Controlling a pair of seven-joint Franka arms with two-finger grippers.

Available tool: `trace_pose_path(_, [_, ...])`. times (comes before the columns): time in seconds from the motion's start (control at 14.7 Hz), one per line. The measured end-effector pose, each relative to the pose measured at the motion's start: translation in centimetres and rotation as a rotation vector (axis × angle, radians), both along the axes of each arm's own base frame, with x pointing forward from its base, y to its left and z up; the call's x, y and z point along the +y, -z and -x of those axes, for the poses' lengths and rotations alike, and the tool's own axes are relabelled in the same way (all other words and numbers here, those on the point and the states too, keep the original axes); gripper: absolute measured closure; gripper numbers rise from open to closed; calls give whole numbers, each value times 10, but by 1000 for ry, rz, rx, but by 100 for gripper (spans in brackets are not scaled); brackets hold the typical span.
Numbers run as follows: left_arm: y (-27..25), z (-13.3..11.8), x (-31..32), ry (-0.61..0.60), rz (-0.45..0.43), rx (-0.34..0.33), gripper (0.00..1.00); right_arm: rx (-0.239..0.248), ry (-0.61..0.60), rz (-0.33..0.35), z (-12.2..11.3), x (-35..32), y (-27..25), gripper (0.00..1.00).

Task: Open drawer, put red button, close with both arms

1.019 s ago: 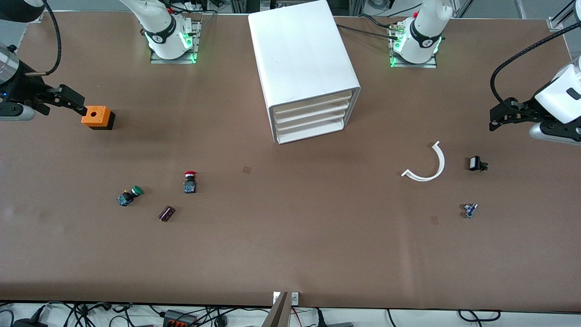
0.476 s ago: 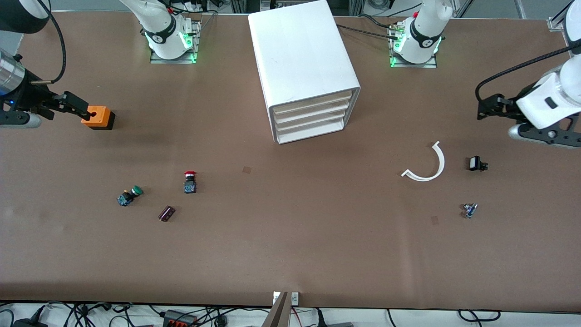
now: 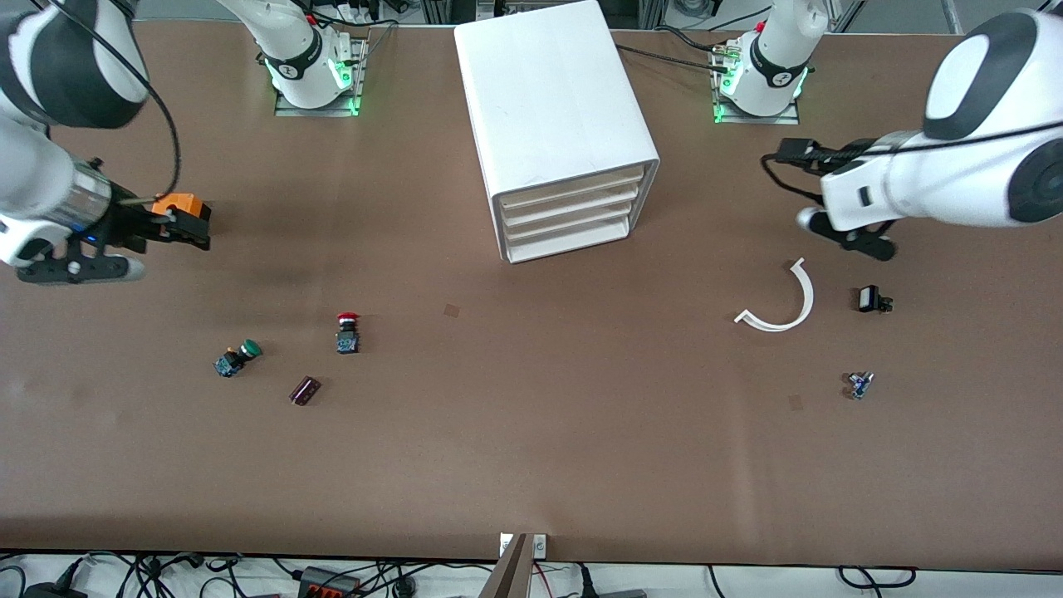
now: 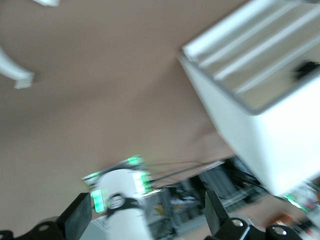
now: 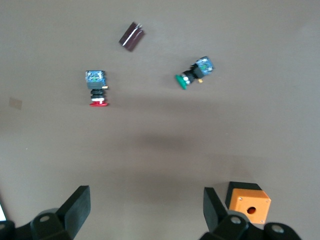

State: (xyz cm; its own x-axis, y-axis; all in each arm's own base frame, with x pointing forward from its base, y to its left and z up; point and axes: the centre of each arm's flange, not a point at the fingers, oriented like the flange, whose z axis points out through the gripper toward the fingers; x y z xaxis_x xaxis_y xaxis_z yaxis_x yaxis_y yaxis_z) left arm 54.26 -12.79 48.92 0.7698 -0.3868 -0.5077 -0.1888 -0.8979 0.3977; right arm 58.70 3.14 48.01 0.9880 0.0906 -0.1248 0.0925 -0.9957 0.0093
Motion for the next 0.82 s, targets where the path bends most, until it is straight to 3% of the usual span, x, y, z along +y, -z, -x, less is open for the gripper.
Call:
trace_pose_path(0.14, [40,-13,-15,-52,117,72,0,34,-5,3,-7,4,22,0])
trace_pose_path(0.2, [63,-23,-20,-79,157,73,0,50,-2,4,-10,3,32,0])
trace_pose_path(0.48, [142,-34,-61,-158,446,-18,0,94,-3,7,-27,4,69,0])
trace_pose_path(0.82, [226,8,-75,-181,746,-131,0,111,-65,-12,-56,56,137,0])
